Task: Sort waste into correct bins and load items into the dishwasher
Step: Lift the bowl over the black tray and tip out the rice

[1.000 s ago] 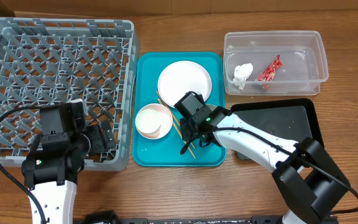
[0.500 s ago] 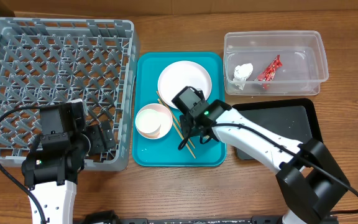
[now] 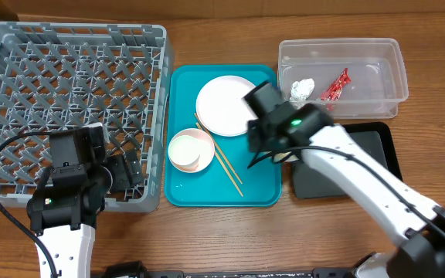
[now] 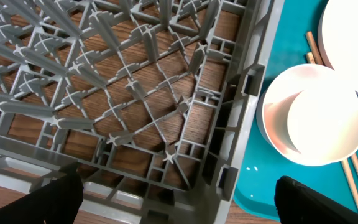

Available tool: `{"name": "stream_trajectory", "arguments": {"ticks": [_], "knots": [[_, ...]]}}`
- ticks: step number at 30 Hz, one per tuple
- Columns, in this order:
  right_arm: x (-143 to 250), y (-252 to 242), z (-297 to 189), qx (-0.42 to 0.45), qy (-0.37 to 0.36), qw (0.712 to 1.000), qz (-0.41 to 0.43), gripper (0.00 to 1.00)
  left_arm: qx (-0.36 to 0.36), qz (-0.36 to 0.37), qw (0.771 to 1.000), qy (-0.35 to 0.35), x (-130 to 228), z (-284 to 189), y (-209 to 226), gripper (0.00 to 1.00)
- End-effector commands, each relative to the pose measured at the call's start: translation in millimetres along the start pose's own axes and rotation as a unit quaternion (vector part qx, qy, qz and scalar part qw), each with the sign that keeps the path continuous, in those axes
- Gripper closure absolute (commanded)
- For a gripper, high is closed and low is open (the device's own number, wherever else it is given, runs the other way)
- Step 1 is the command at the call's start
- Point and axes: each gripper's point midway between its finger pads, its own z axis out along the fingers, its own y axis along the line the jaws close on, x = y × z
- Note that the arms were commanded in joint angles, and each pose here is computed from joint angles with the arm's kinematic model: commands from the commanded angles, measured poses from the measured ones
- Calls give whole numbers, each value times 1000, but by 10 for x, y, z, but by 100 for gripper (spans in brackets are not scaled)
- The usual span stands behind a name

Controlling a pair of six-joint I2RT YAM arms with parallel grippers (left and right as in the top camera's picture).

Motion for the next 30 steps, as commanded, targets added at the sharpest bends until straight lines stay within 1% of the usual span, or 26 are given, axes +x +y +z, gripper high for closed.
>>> {"name": "stream_trajectory", "arguments": {"ticks": [1,6,13,17,21,30], "knots": [[-209,-169,-212,-30,-12,998,50,96,-1,-5,1000,-12,-82,-46,4,0],[-236,-430,-183,-102,37,986,128,96,-1,-5,1000,-12,-80,-46,4,0],[-199,-722,-133,-194,75,959,194,96,-1,-5,1000,-12,-81,-46,4,0],[-170,-824,-81,-263,83,932,235,96,-1,-5,1000,-12,-80,-46,4,0],[-150,-872,-87,-347,83,897,262,96,-1,-5,1000,-11,-78,-46,4,0],[-60,-1254,-139,-435,65,832,339,96,-1,-6,1000,-11,-78,-46,4,0]]}}
